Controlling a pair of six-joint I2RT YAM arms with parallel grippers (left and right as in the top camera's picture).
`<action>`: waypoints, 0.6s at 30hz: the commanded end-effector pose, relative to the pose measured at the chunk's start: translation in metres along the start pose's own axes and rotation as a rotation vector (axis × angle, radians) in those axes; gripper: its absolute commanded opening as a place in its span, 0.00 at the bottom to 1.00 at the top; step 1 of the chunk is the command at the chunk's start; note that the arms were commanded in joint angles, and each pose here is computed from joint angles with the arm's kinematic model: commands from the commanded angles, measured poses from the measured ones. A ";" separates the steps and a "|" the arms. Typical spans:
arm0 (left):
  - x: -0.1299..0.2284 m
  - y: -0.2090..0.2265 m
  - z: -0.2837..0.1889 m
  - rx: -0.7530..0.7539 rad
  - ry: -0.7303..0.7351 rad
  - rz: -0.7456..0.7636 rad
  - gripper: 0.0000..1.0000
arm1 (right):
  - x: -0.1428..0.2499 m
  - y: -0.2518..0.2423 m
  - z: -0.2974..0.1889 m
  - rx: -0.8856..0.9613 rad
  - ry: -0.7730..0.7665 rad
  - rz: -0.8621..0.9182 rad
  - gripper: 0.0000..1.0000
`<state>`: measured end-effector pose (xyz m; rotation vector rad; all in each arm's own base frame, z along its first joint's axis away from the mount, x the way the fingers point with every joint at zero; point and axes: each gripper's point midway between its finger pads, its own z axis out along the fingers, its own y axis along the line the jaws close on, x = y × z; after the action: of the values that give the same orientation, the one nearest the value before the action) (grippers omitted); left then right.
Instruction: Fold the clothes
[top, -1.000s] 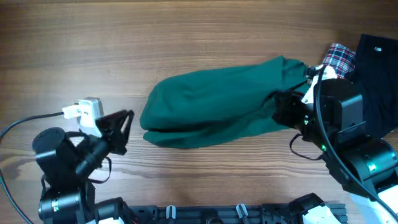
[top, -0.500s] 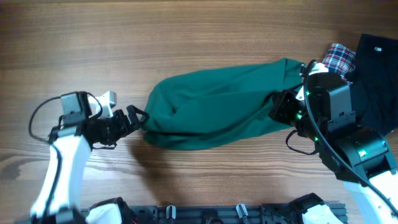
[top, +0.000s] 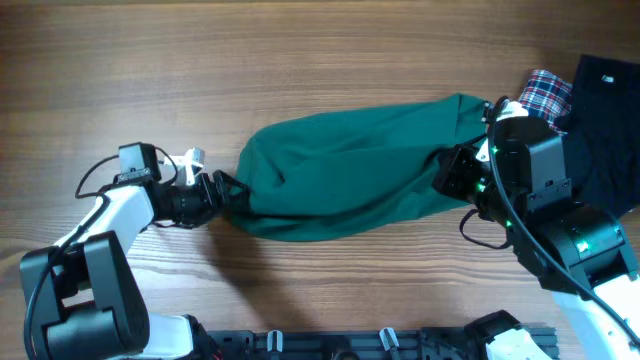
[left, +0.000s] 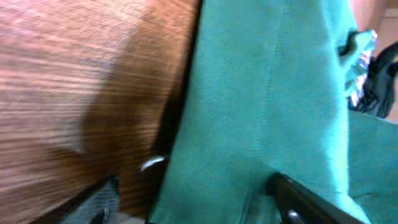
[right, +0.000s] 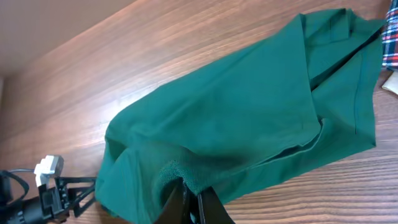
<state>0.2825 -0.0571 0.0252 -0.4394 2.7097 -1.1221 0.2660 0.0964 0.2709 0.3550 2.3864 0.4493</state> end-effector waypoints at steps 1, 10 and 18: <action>0.002 -0.016 0.001 0.097 0.017 0.029 0.52 | -0.007 0.000 -0.003 0.006 -0.024 -0.015 0.04; 0.003 -0.020 0.001 0.121 0.024 0.025 0.04 | -0.004 -0.001 0.010 0.031 0.010 -0.016 0.04; 0.001 -0.030 -0.009 0.125 -0.005 0.057 0.04 | -0.005 0.000 0.011 0.030 0.008 -0.009 0.04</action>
<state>0.2821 -0.0690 0.0387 -0.3934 2.6530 -1.2520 0.2739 0.0994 0.2594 0.3604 2.4251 0.4290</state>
